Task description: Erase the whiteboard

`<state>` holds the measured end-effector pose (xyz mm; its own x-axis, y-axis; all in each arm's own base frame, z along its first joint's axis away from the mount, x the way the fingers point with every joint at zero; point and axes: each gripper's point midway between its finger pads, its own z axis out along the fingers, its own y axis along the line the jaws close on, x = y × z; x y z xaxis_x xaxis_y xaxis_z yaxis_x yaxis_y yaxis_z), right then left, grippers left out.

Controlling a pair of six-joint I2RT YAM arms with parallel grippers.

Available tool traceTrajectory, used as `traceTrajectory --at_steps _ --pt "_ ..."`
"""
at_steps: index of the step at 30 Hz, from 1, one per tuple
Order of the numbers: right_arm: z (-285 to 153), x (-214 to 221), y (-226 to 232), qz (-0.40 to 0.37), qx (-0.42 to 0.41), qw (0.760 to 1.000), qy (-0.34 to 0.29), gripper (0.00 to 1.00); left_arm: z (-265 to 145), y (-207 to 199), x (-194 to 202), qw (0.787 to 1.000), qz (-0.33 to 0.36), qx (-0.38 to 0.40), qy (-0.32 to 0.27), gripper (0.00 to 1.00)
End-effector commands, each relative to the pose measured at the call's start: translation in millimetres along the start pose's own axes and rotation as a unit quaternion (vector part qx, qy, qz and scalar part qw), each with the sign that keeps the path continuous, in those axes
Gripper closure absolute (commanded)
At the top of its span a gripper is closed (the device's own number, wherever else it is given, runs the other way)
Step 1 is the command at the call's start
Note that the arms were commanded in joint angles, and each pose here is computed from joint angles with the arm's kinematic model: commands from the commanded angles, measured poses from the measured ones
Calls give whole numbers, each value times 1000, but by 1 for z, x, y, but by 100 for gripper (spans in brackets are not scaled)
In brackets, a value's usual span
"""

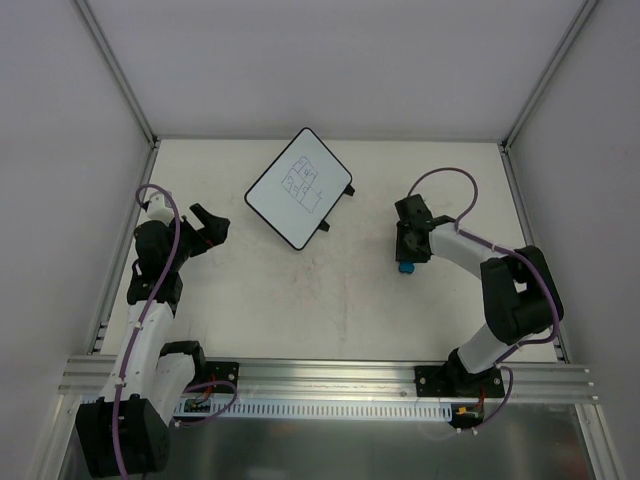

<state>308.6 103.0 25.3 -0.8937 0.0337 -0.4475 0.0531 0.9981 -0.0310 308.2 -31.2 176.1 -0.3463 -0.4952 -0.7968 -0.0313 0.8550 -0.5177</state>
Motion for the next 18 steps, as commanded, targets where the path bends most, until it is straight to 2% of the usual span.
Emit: traceTrajectory --at_steps 1,4,6,7,11,18 --pt "-6 -14 2 -3 3 1000 -16 77 0 -13 -14 999 16 24 -19 1" --pt "-9 -15 4 -4 -2 1000 -22 80 2 -11 -13 1000 12 23 -17 1" --pt "-13 -18 6 -5 -6 999 -32 91 4 -11 -10 1000 0 24 -13 1" --pt "-14 -19 8 -5 -14 999 -38 100 7 -11 -7 1000 -5 25 -7 1" --pt "-17 -20 18 -8 -39 998 -43 100 13 -19 -6 998 -11 59 -13 1" --pt "-46 -43 29 -6 -74 992 -97 100 27 -34 -4 994 -30 104 12 1"
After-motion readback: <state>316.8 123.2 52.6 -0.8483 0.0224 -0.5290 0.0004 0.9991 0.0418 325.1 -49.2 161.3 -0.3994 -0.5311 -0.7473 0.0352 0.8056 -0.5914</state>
